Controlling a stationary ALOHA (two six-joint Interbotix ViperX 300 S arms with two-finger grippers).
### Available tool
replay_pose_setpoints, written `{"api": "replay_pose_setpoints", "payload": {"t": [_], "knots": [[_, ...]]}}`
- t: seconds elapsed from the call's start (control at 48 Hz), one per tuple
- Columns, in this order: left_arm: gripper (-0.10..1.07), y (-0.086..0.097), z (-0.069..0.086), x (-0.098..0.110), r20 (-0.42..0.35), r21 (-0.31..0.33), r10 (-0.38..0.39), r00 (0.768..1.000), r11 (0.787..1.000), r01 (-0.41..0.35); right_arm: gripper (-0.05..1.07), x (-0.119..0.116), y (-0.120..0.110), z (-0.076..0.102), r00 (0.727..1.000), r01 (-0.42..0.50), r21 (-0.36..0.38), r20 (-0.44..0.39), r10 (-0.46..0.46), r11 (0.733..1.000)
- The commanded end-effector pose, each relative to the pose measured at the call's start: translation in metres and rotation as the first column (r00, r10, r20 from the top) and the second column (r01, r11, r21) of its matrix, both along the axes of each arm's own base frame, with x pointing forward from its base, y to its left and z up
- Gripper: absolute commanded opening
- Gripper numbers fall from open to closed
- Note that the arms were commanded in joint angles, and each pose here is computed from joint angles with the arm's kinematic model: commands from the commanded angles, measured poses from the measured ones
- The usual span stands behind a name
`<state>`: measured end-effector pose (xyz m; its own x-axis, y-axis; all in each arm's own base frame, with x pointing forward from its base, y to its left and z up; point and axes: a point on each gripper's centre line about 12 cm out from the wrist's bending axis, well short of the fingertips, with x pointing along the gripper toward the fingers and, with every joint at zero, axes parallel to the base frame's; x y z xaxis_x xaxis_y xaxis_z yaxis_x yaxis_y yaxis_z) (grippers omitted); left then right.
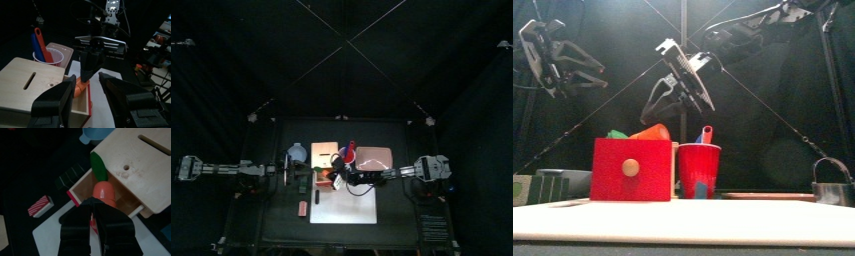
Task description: Put carrot into drawer
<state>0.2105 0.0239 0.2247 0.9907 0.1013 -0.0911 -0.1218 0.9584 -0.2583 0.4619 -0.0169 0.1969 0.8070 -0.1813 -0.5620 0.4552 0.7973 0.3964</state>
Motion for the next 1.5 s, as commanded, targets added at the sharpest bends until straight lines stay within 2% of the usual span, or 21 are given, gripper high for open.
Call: {"api": "replay_pose_setpoints", "payload": {"t": [0.0,0.25,0.417,0.688,0.875,0.979,1.146,1.333,1.479], "knots": [[0.80,0.001,0.004,0.002,0.013,-0.001,0.004,1.000,1.000,-0.003,0.43,0.000,-0.003,0.008,1.000,0.007,0.002,0.019,-0.007,1.000],[0.80,0.001,0.002,0.001,0.007,-0.007,0.007,1.000,1.000,-0.007,0.43,0.001,-0.011,-0.016,0.999,0.033,0.014,-0.034,-0.033,0.999],[0.80,0.001,0.002,0.001,0.010,-0.015,0.011,1.000,1.000,-0.011,0.43,0.002,-0.013,-0.016,0.999,0.037,0.014,-0.034,-0.036,0.999],[0.80,0.001,0.002,0.001,0.009,-0.013,0.012,1.000,1.000,-0.011,0.43,-0.005,-0.009,0.013,0.999,0.023,0.002,0.027,-0.023,1.000],[0.80,0.003,0.005,0.002,0.015,-0.011,0.018,1.000,1.000,-0.017,0.43,-0.019,0.004,0.043,0.996,-0.014,-0.012,0.085,0.015,1.000],[0.80,0.005,0.007,0.002,0.023,-0.010,0.028,0.999,1.000,-0.028,0.43,-0.030,0.008,0.052,0.994,-0.036,-0.025,0.103,0.039,0.999],[0.80,0.012,0.010,0.003,0.027,-0.007,0.060,0.998,0.998,-0.060,0.43,-0.050,0.018,0.053,0.992,-0.076,-0.040,0.099,0.080,0.996],[0.80,0.025,0.009,0.000,0.015,-0.004,0.118,0.993,0.993,-0.118,0.43,-0.068,0.028,0.043,0.991,-0.113,-0.037,0.073,0.115,0.993],[0.80,0.027,0.011,0.000,0.025,-0.004,0.127,0.992,0.992,-0.127,0.43,-0.078,0.035,0.042,0.987,-0.140,-0.039,0.070,0.142,0.989]]}}
